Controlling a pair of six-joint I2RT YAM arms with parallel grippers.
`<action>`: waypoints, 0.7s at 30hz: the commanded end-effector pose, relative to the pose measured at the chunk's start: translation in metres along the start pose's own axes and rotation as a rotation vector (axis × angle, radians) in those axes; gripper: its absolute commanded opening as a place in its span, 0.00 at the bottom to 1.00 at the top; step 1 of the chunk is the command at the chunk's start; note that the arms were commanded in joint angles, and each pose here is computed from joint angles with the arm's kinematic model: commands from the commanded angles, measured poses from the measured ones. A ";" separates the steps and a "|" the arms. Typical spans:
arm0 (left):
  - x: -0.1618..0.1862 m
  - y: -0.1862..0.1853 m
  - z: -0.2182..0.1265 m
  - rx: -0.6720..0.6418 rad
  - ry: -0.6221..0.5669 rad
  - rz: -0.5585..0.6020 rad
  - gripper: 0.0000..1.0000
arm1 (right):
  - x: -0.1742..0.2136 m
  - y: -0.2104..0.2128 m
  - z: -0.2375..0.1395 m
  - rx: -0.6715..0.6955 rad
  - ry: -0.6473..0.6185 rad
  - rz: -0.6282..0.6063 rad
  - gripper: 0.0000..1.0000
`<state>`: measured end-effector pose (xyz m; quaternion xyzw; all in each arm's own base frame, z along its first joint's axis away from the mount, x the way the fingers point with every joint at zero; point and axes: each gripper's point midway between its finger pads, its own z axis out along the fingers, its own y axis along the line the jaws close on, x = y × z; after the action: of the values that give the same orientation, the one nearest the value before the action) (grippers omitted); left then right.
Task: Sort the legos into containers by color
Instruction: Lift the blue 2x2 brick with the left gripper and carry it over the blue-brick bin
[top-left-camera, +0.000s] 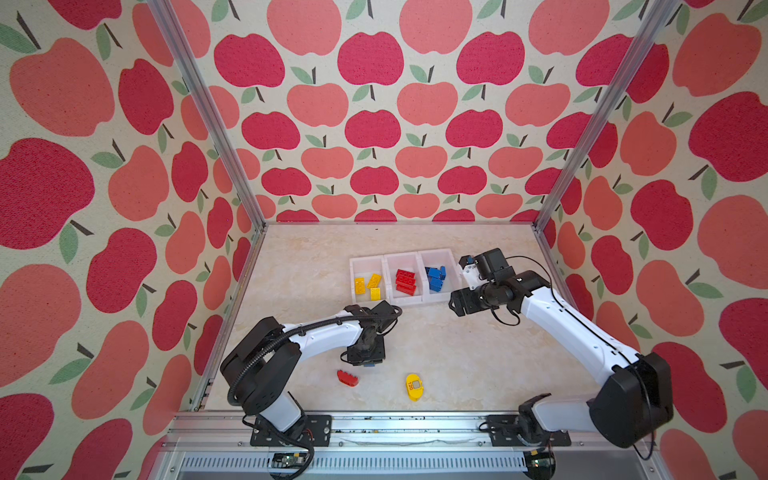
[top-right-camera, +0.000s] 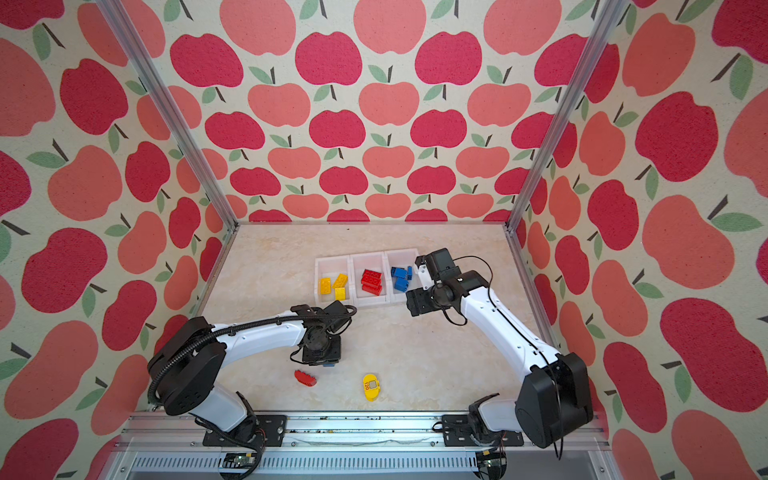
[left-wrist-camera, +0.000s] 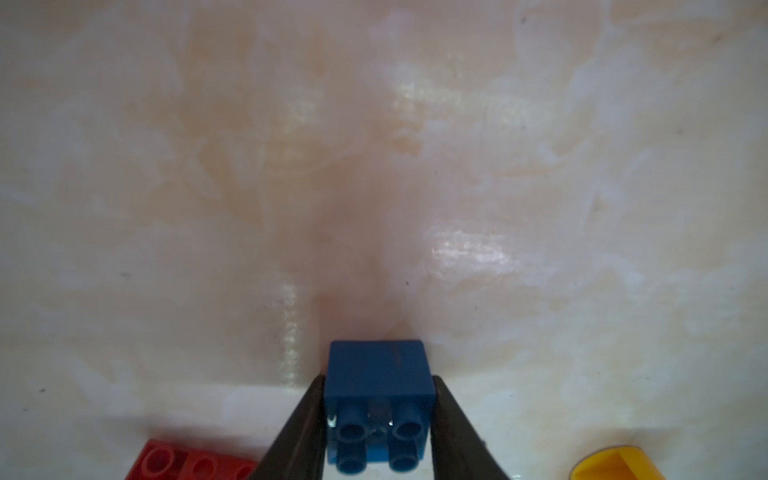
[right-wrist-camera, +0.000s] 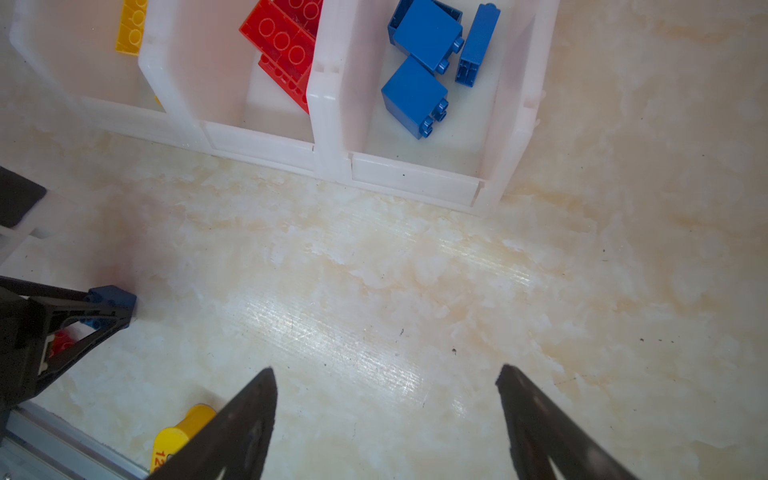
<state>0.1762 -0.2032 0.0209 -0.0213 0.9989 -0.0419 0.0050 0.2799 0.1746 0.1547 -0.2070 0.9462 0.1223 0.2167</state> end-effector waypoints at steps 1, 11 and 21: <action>0.004 0.001 0.004 -0.010 0.016 0.013 0.36 | 0.008 0.000 -0.004 -0.012 0.004 0.026 0.86; -0.001 -0.004 -0.005 -0.009 0.010 0.034 0.27 | 0.017 0.000 -0.006 -0.015 0.001 0.047 0.87; -0.037 -0.036 -0.055 0.038 -0.113 0.114 0.24 | 0.038 0.001 0.000 -0.040 0.008 0.115 0.91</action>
<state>0.2050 -0.2299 0.0632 0.0088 0.9964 -0.0704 0.0464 0.2518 0.1620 0.1378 -0.1776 0.9540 0.1355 0.2001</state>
